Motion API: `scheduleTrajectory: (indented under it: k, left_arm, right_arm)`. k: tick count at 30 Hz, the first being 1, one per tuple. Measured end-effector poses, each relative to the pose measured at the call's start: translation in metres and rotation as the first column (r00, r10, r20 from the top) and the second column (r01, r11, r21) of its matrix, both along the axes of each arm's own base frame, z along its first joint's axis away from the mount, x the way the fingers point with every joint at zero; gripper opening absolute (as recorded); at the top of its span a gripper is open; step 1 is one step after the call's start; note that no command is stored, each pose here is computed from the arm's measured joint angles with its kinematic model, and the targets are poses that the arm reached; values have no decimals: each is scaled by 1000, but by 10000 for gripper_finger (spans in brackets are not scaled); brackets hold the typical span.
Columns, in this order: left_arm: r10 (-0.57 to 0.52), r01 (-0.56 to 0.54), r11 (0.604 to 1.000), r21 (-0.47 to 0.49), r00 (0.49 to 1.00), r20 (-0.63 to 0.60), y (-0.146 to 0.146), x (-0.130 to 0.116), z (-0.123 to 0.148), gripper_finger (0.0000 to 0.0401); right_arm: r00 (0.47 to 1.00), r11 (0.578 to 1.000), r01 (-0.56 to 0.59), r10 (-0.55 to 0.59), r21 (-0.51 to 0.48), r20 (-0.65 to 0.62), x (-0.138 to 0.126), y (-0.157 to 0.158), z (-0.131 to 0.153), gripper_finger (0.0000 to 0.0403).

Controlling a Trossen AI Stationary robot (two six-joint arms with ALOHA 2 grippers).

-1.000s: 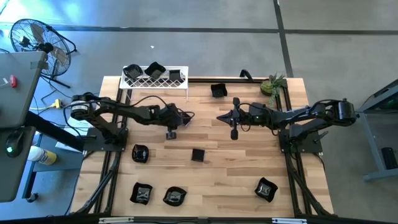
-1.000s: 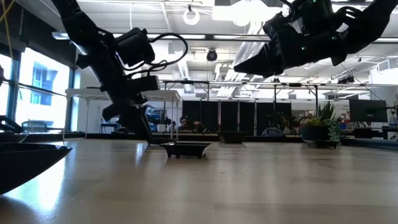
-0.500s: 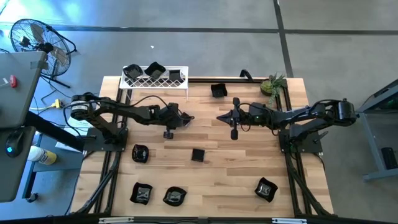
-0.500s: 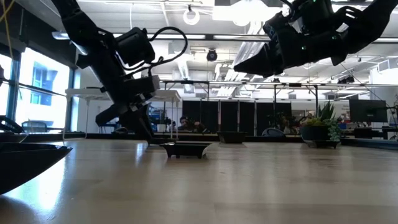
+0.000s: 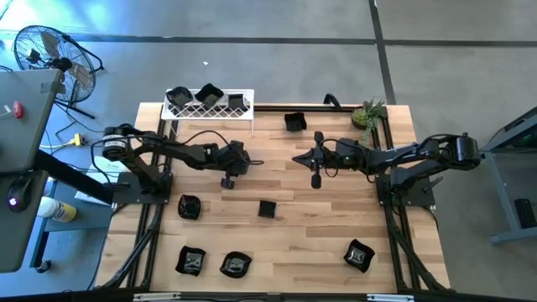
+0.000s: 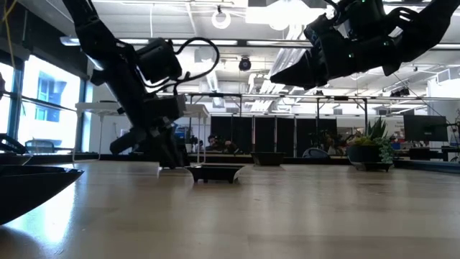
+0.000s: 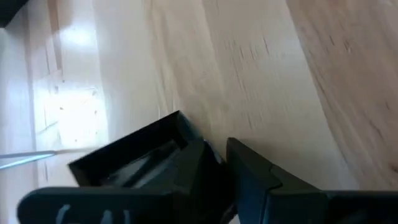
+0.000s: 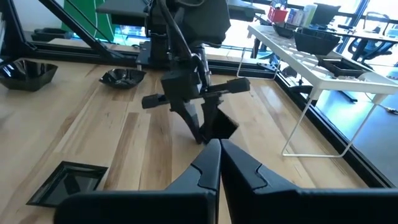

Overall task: Pick & Place Mini shaped plates
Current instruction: Stack the black square plate on top of the black square plate on the shelf

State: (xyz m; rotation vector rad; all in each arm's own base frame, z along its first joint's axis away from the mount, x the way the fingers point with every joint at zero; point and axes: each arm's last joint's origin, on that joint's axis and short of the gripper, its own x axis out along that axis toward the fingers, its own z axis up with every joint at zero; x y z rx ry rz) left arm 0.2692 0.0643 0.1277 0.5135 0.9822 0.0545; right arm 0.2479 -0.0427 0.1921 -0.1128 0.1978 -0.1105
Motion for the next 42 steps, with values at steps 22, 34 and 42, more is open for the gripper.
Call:
scheduleTrajectory:
  k: [22, 34, 42]
  left_arm:
    - [163, -160, 985, 58, 985, -54, -7, 10, 21, 67]
    - [258, -256, 966, 44, 964, -66, -7, 7, 19, 111]
    - [257, -255, 966, 43, 963, -79, -7, 7, 16, 98]
  right_arm:
    - [1000, 1000, -1, 1, -3, -1, 0, 0, 0, 2]
    - [1000, 1000, -7, 7, -2, -1, 0, 0, 0, 2]
    - [1000, 1000, -7, 7, -2, -1, 0, 0, 0, 6]
